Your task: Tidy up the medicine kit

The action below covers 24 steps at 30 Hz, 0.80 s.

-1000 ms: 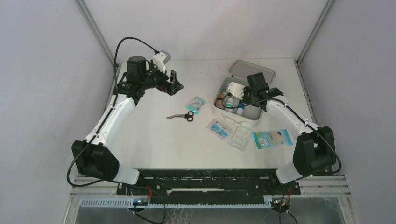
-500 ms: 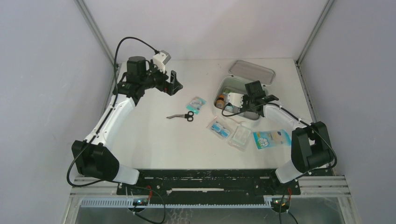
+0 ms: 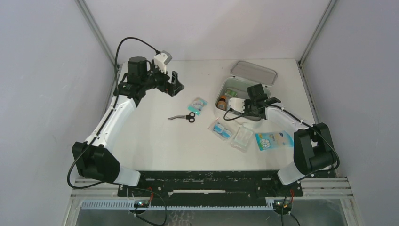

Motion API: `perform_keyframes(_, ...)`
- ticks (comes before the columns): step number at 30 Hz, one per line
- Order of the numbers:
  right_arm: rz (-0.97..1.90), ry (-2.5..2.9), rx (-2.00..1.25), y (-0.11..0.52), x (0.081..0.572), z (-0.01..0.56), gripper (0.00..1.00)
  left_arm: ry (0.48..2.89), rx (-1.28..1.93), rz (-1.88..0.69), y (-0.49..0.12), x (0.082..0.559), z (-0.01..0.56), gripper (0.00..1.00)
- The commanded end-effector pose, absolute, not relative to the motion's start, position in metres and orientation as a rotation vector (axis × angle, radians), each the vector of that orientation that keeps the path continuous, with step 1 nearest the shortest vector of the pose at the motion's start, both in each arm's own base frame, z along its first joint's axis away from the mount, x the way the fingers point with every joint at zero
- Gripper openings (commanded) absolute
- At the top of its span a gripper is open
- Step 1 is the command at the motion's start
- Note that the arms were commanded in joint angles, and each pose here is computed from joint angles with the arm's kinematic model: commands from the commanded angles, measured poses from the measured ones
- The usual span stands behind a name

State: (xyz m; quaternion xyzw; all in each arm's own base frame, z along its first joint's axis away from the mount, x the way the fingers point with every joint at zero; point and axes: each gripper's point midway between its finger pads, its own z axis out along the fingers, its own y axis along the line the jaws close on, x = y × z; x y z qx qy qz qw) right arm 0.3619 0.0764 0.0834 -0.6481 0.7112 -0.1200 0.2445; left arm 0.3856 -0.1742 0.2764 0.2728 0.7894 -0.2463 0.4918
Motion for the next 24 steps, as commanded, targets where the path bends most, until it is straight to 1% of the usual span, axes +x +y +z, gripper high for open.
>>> perform_keyframes(1, -0.301, 1.925, -1.736, 0.077, 0.357, 0.098, 0.28, 1.831, 0.68, -0.58, -0.172, 0.38, 0.296, 1.0)
perform_keyframes(4, -0.284, 1.931, -1.716, 0.077, 0.353, 0.102, 0.4, 1.829, 0.68, -0.579, -0.172, 0.38, 0.297, 1.0)
perform_keyframes(8, -0.259, 1.937, -1.678, 0.078, 0.349, 0.11, 0.47, 1.832, 0.68, -0.581, -0.172, 0.38, 0.296, 1.0)
perform_keyframes(12, -0.19, 1.941, -1.628, 0.082, 0.341, 0.117, 0.5, 1.832, 0.683, -0.583, -0.173, 0.38, 0.296, 1.0)
perform_keyframes(16, -0.103, 1.956, -1.55, 0.084, 0.341, 0.128, 0.51, 1.832, 0.684, -0.588, -0.173, 0.38, 0.296, 1.0)
perform_keyframes(20, 0.006, 1.997, -1.424, 0.083, 0.351, 0.135, 0.49, 1.834, 0.684, -0.59, -0.173, 0.38, 0.294, 1.0)
perform_keyframes(24, 0.125, 2.082, -1.298, 0.085, 0.364, 0.126, 0.49, 1.837, 0.684, -0.59, -0.173, 0.379, 0.293, 1.0)
